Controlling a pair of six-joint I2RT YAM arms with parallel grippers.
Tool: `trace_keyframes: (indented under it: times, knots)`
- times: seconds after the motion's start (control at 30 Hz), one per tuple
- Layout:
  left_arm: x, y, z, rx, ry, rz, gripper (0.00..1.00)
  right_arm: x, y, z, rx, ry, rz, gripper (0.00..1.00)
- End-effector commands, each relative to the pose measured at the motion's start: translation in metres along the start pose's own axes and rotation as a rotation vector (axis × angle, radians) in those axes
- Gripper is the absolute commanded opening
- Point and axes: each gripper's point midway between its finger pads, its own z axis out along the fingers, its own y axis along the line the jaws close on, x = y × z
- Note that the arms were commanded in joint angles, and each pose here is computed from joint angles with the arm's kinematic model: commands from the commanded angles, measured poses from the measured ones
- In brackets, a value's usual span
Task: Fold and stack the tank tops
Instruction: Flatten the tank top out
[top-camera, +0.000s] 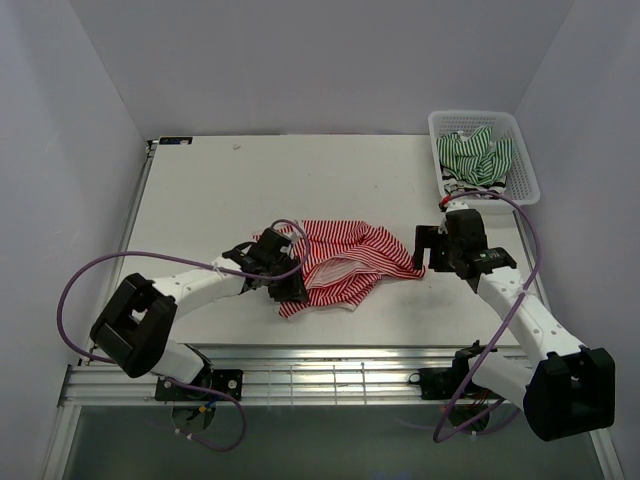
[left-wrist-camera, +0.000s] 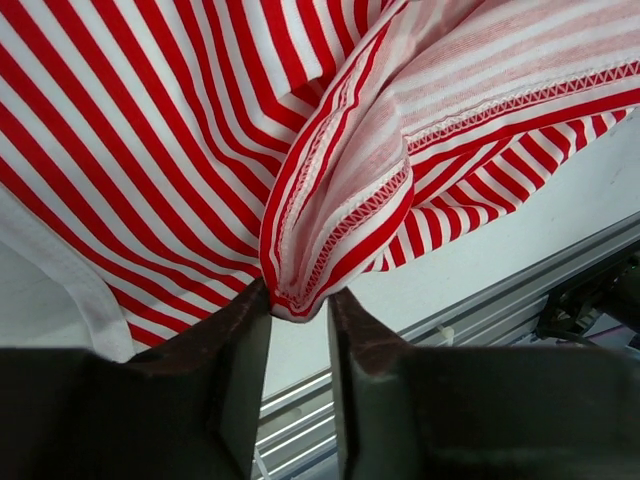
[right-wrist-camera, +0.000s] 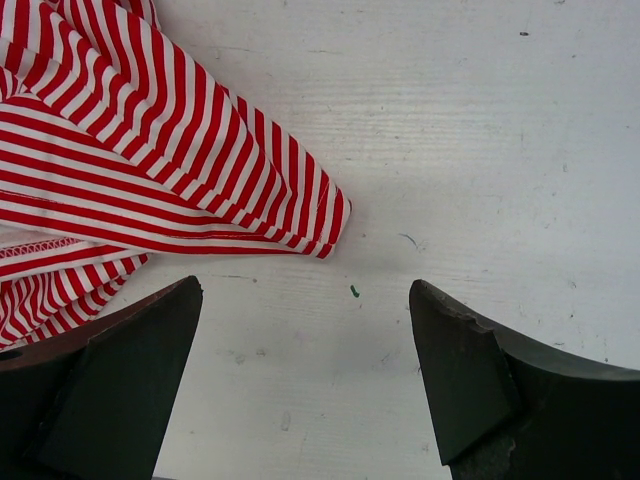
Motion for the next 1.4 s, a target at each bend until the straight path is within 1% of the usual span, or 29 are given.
trace_keyframes:
  times: [0.0, 0.07, 0.1, 0.17, 0.3, 0.47, 0.5, 0.57, 0.6, 0.67, 0.7, 0.73, 0.8, 0.83, 0.87, 0.97, 1.07, 1.27, 1.37]
  knots:
    - [-0.017, -0.014, -0.002, 0.028, -0.054, 0.021, 0.38, -0.004, 0.0, 0.002, -0.011, -0.016, -0.012, 0.9]
    - [-0.018, -0.015, -0.001, 0.031, -0.051, 0.022, 0.29, -0.001, 0.001, 0.003, -0.017, -0.008, -0.015, 0.9]
    - [-0.019, -0.016, -0.001, 0.033, -0.051, 0.021, 0.18, 0.0, 0.001, 0.003, -0.02, -0.005, -0.019, 0.9]
    - [-0.022, -0.019, -0.002, 0.037, -0.061, 0.022, 0.0, 0.004, 0.003, 0.004, -0.032, 0.006, -0.019, 0.9]
    - [-0.031, -0.026, -0.013, 0.055, -0.12, 0.03, 0.0, 0.011, 0.005, 0.006, -0.05, 0.03, -0.023, 0.9]
    - [-0.046, -0.029, -0.044, 0.048, -0.243, 0.035, 0.0, 0.013, 0.008, 0.007, -0.073, 0.039, -0.062, 0.9]
    - [-0.051, -0.024, -0.049, 0.013, -0.279, 0.027, 0.0, 0.013, 0.011, 0.006, -0.093, 0.04, -0.071, 0.9]
    - [-0.056, -0.019, -0.065, -0.035, -0.314, -0.002, 0.0, 0.019, 0.016, 0.008, -0.114, 0.064, -0.104, 0.9]
    - [-0.065, -0.008, -0.072, -0.105, -0.37, -0.018, 0.0, 0.022, 0.018, 0.009, -0.116, 0.074, -0.119, 0.9]
    - [-0.066, 0.006, -0.085, -0.189, -0.395, -0.047, 0.0, 0.026, 0.029, 0.011, -0.134, 0.093, -0.174, 0.9]
    - [-0.073, 0.006, -0.095, -0.212, -0.427, -0.056, 0.0, 0.027, 0.033, 0.011, -0.145, 0.096, -0.19, 0.9]
    - [-0.08, 0.016, -0.104, -0.271, -0.471, -0.07, 0.0, 0.025, 0.036, 0.011, -0.153, 0.095, -0.202, 0.9]
    - [-0.08, 0.026, -0.115, -0.342, -0.485, -0.084, 0.0, 0.027, 0.043, 0.01, -0.167, 0.097, -0.236, 0.9]
    - [-0.089, 0.028, -0.126, -0.376, -0.529, -0.089, 0.0, 0.025, 0.043, 0.011, -0.151, 0.085, -0.249, 0.9]
    - [-0.087, 0.034, -0.131, -0.413, -0.525, -0.091, 0.0, 0.025, 0.049, 0.01, -0.17, 0.078, -0.268, 0.9]
    - [-0.094, 0.035, -0.142, -0.452, -0.554, -0.095, 0.0, 0.023, 0.065, 0.01, -0.216, 0.05, -0.295, 0.9]
    - [-0.097, 0.028, -0.143, -0.428, -0.553, -0.089, 0.0, 0.034, 0.09, 0.009, -0.274, 0.065, -0.365, 0.9]
    - [-0.093, 0.032, -0.138, -0.439, -0.54, -0.09, 0.0, 0.055, 0.11, 0.016, -0.283, 0.116, -0.469, 0.9]
    - [-0.091, 0.035, -0.137, -0.445, -0.535, -0.091, 0.0, 0.059, 0.118, 0.018, -0.282, 0.118, -0.501, 0.9]
